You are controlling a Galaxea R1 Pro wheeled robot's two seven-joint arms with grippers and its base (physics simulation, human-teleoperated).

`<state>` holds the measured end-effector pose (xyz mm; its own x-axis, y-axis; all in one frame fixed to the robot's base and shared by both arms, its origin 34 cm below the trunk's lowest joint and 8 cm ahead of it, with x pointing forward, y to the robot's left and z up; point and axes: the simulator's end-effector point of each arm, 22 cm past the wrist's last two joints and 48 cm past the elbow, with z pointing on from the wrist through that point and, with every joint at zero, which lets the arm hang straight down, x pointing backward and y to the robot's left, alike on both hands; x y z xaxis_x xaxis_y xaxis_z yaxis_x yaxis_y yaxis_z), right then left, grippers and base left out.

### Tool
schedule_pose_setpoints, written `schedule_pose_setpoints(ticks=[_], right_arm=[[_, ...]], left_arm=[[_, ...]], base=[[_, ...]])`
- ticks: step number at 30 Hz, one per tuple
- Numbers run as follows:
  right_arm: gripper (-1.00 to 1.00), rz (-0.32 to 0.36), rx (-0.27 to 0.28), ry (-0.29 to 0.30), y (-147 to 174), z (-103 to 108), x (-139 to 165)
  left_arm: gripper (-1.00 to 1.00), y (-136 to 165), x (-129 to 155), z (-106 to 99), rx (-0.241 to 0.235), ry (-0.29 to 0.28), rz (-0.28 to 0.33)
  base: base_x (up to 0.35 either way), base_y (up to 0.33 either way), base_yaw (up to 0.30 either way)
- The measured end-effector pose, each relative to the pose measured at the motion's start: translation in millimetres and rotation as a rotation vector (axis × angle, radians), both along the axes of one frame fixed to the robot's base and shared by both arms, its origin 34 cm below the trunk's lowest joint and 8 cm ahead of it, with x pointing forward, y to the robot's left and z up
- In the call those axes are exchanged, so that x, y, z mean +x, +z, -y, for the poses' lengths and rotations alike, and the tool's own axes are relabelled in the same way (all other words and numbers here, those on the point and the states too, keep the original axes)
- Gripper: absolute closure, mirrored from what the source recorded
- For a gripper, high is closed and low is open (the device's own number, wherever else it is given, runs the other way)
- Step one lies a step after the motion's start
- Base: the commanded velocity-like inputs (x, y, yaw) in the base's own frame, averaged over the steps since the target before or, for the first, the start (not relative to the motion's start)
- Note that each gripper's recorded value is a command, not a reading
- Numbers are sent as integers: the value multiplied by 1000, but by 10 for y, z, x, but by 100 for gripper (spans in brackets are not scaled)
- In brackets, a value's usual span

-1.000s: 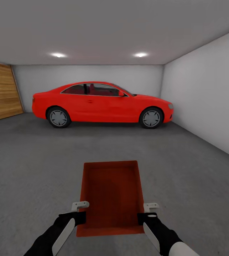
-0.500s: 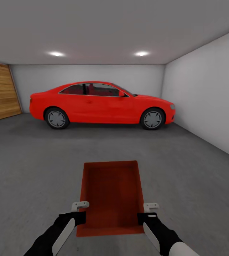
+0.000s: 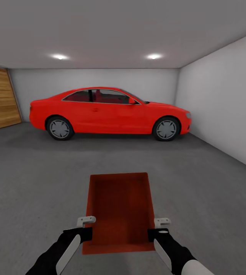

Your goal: Move the two storage containers from the living room to the garage. In the garage, place one container on the floor and stack the other container on top of it (either order is fine).

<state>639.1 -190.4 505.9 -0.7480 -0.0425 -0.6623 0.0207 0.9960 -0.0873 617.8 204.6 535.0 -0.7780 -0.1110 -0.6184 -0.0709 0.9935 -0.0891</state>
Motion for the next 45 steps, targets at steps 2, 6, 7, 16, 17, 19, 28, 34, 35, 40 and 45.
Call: schedule_pose_setpoints(ticks=[2, 6, 7, 16, 17, 19, 28, 34, 35, 40, 45], right_arm=[[100, 0, 0, 0, -1, 0, -1], [100, 0, 0, 0, 0, 0, 0], [100, 0, 0, 0, 0, 0, 0], [100, 0, 0, 0, 1, 1, 1], [100, 0, 0, 0, 3, 1, 1], [100, 1, 0, 0, 6, 1, 2], [100, 6, 0, 0, 33, 2, 10], [100, 10, 0, 0, 53, 2, 17], [100, 11, 0, 0, 56, 2, 17], [100, 14, 0, 0, 71, 2, 22], [100, 16, 0, 0, 84, 1, 27]], left_arm=[[100, -1, -1, 0, 0, 0, 0], [100, 0, 0, 0, 0, 0, 0], [100, 0, 0, 0, 0, 0, 0], [100, 2, 1, 1, 0, 0, 0], [100, 3, 1, 1, 0, -1, 0], [100, 7, 2, 1, 0, -1, 1], [100, 32, 9, 1, 0, -1, 6], [100, 51, 14, 1, 0, 0, 10], [100, 54, 15, 1, 0, 0, 11], [100, 68, 18, 1, 0, 0, 14], [100, 80, 23, 1, 0, 0, 16]], base=[[331, 92, 0], [331, 92, 0], [331, 93, 0], [331, 70, -78], [331, 19, -163], [331, 11, -187], [331, 2, -216], [331, 0, -224], [331, 0, -224], [314, 0, -224], [130, 0, -224]])
